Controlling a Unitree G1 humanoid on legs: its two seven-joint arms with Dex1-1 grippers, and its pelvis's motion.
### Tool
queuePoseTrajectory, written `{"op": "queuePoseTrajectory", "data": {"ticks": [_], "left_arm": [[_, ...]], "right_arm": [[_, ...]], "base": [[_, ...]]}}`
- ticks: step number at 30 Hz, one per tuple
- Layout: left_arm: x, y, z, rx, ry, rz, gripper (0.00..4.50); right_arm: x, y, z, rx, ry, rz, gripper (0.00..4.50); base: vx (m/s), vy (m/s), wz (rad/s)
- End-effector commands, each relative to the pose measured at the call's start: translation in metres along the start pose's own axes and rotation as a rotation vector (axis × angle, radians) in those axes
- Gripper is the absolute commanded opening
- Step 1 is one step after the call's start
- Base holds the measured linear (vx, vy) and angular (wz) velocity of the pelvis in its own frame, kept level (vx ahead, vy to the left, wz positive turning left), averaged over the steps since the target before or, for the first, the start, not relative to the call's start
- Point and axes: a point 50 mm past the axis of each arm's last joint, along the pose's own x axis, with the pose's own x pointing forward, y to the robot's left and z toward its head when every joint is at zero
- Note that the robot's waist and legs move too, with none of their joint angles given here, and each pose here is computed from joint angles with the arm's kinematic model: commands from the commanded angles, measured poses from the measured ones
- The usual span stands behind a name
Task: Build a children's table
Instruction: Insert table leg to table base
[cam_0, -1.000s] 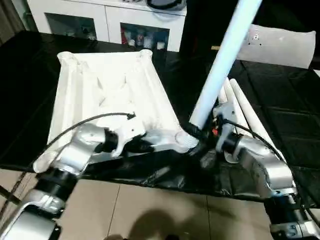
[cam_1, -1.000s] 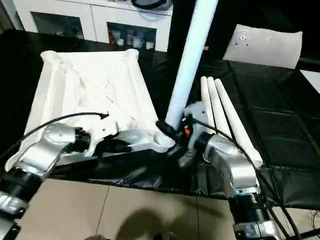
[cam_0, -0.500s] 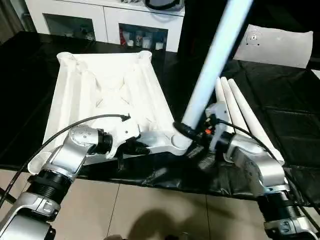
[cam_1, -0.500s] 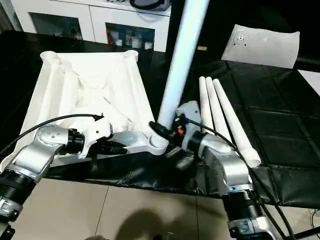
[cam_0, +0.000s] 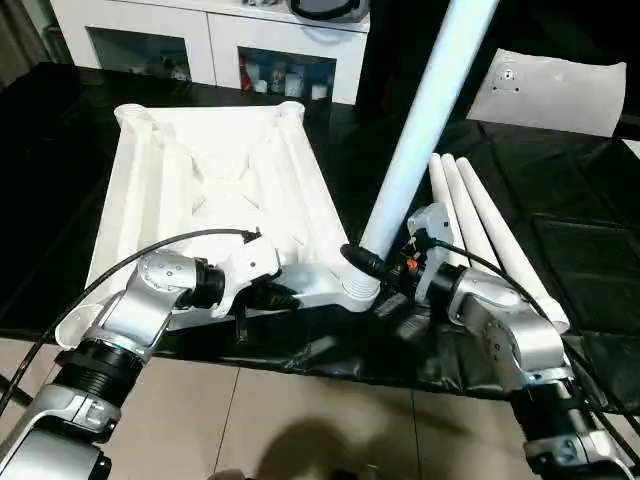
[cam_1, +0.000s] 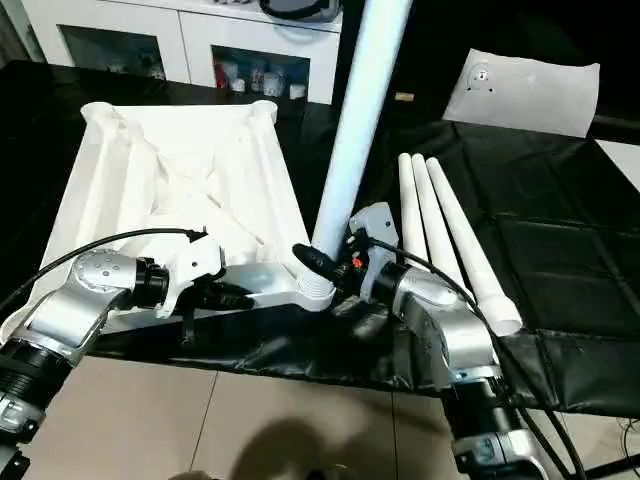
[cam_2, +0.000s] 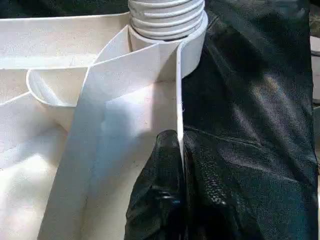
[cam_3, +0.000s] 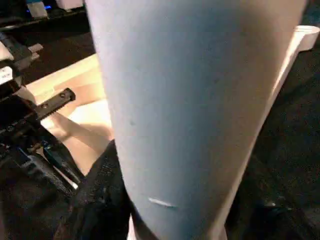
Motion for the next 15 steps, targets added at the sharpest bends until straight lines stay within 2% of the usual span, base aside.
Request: {"op": "queuePoseTrajectory", "data": {"ticks": [1,10,15], "left_arm": [[0.0018,-0.0025,0.0095,0.031,-0.042,-0.036,0.0],[0.001,-0.0005,0.0092,0.038,-0.037,-0.015,0.0],[0.0026,0.0,0.0096,0.04,-0.039,-0.005,0.0]], "right_arm": [[-0.0003,-0.0036,-0.0085,0.023,0.041,-0.016,1.95],[0.0027,0.0002,-0.0154,0.029,0.088,0.038,1.95],[0.0035,-0.0056,-0.0162,0.135,0.026,-0.018,1.95]], "base": [[0.0,0.0,0.0],[0.0,0.0,0.0],[0.0,0.0,0.0]]}}
